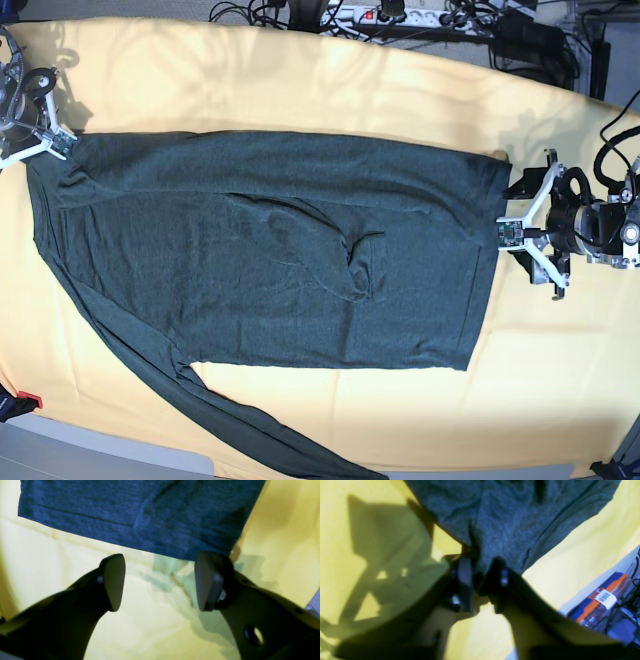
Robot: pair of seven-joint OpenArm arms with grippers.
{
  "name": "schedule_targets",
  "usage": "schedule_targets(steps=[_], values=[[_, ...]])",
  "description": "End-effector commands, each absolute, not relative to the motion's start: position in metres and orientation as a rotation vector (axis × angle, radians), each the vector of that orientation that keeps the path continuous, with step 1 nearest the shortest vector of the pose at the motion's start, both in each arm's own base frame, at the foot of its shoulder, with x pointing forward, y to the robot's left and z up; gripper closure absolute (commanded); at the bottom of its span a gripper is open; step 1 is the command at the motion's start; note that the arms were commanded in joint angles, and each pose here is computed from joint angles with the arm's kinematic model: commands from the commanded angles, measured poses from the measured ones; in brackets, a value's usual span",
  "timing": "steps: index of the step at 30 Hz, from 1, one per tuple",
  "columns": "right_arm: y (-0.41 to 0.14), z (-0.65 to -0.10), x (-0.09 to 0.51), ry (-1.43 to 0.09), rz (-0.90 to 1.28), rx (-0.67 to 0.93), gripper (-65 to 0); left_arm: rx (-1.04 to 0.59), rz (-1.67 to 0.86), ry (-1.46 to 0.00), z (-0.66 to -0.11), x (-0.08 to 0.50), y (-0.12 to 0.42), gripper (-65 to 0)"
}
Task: Fold the T-shirt properly
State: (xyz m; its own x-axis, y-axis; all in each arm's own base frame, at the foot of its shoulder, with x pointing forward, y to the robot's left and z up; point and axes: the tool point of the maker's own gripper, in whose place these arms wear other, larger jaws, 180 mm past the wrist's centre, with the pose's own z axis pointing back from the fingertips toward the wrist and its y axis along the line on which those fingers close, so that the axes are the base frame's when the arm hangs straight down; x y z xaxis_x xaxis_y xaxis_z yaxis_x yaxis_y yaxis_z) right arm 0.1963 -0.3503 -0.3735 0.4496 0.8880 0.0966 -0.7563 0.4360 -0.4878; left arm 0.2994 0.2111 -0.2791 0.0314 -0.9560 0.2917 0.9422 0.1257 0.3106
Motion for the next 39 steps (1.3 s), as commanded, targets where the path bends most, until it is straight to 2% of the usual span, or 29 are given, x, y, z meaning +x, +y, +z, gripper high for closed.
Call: schedule_targets(steps=[1,2,3,8,15,22,31,39], values=[[-0.355,-0.364,0.206,-0.385,1.06,-0.436,-7.4,0.059,-1.457,-0.515,-0.265,0.307,0.213,-42.8],[-0.355,-0.364,0.205,-0.384,1.06,-0.437,-1.2,0.059,-1.457,-0.515,-0.265,0.307,0.213,-42.8],[-0.355,-0.364,0.206,-0.386,1.059,-0.44,0.0,0.059,-1.457,-0.515,-0.265,0.307,0.213,-42.8],[-0.367,-0.355,0.215,-0.402,1.063,-0.545,0.0,0.072,-1.46,-0.493,-0.266,0.304,0.215,-42.8],[-0.368,-0.355,0.215,-0.397,1.063,-0.546,0.0,-0.014,-1.51,-0.426,-0.263,0.27,0.191,-42.8],[-0.372,-0.355,0.213,-0.377,1.053,-0.558,0.0,0.046,-1.548,-0.304,-0.285,0.243,0.216,-42.8],[-0.371,-0.355,0.213,-0.379,1.054,-0.558,0.0,0.129,-1.681,-0.39,-0.297,0.248,0.213,-42.8],[-0.372,-0.353,0.216,-0.392,1.041,-0.571,0.0,0.141,-1.674,-0.411,-0.303,0.258,0.223,-42.8]])
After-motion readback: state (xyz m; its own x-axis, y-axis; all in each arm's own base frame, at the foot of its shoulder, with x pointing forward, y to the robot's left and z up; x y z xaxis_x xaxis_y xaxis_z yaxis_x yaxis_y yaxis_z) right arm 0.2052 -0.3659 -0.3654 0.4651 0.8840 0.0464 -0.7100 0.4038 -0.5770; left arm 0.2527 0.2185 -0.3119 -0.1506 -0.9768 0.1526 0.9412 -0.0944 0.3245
